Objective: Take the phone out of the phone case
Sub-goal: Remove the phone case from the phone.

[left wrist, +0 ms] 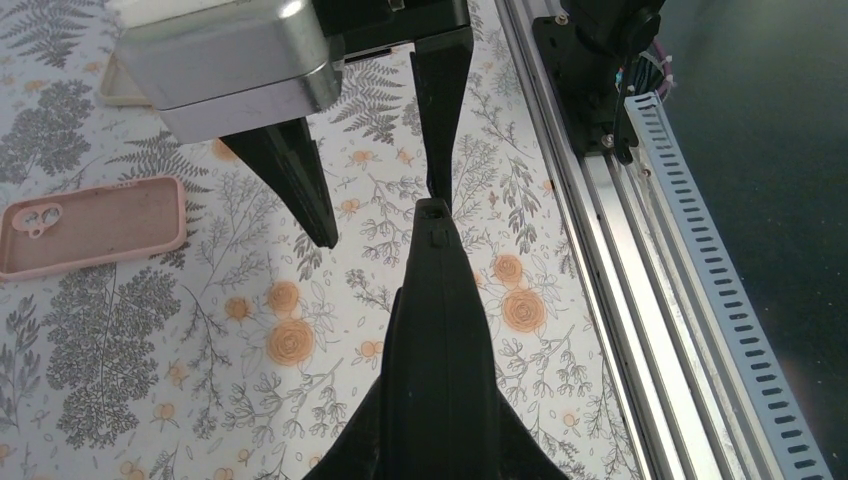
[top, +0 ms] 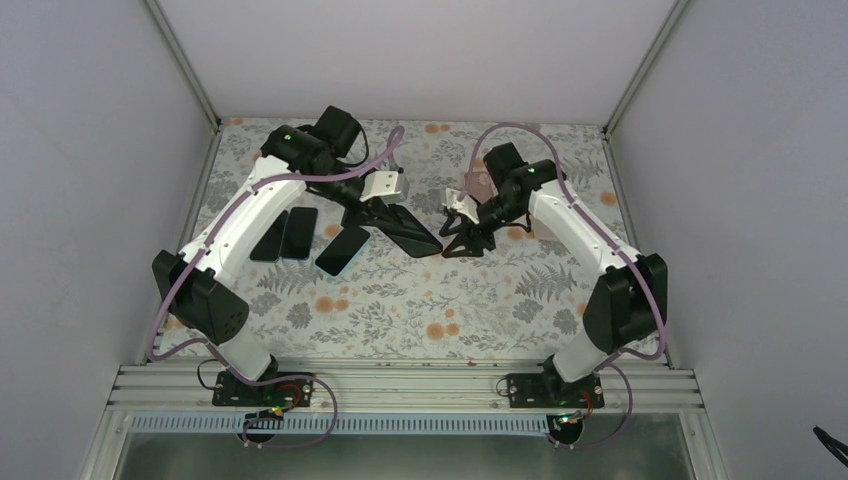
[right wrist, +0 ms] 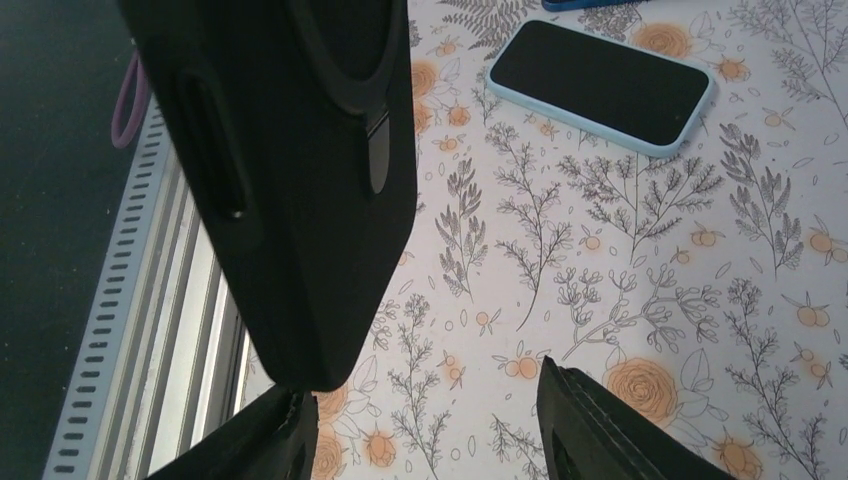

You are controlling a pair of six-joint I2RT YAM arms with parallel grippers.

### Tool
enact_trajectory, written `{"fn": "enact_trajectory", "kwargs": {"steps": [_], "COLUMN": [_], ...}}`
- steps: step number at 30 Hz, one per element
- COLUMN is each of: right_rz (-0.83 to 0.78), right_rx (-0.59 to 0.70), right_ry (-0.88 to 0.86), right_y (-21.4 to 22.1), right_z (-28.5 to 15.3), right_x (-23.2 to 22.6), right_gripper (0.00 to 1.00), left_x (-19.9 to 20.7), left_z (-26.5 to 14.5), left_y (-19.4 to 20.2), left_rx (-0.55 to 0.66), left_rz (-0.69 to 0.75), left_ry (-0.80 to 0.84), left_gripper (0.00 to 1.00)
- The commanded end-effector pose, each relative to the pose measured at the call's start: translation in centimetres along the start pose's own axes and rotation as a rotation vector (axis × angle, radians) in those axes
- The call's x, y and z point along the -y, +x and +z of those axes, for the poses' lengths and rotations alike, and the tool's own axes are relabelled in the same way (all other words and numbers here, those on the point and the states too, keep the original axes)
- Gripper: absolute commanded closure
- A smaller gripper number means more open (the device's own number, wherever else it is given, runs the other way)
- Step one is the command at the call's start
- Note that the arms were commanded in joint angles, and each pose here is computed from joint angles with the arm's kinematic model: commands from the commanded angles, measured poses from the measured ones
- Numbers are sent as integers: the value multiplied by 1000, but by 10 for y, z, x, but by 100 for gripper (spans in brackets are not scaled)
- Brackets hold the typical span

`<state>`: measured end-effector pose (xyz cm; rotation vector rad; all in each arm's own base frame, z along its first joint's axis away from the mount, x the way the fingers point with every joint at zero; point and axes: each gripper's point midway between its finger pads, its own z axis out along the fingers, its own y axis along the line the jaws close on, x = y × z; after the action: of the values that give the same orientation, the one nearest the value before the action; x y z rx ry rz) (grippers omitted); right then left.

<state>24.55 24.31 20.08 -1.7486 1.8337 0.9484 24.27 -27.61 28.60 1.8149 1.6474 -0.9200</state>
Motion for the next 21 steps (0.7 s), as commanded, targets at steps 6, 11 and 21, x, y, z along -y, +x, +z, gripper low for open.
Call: {"fn": "enact_trajectory", "kwargs": {"steps": [6,11,21], "right_rz": [-29,-26,-36], "right_rx": [74,71,66], "right_ry": [-9,-34,-12], "right_y": [-26,-24,-26], "right_z": [-3,-1,-1], "right_x": [6,3,7], "right_gripper": [43,43,44], "left_x": [3,1,2], "left_z": [-5,-5,-4], "left_y": [-16,-15,-16], "left_rx": [73,66,72], "left_rz": [31,33,30], "left_ry": [11,6,17], "left_gripper": [98,98,98]}}
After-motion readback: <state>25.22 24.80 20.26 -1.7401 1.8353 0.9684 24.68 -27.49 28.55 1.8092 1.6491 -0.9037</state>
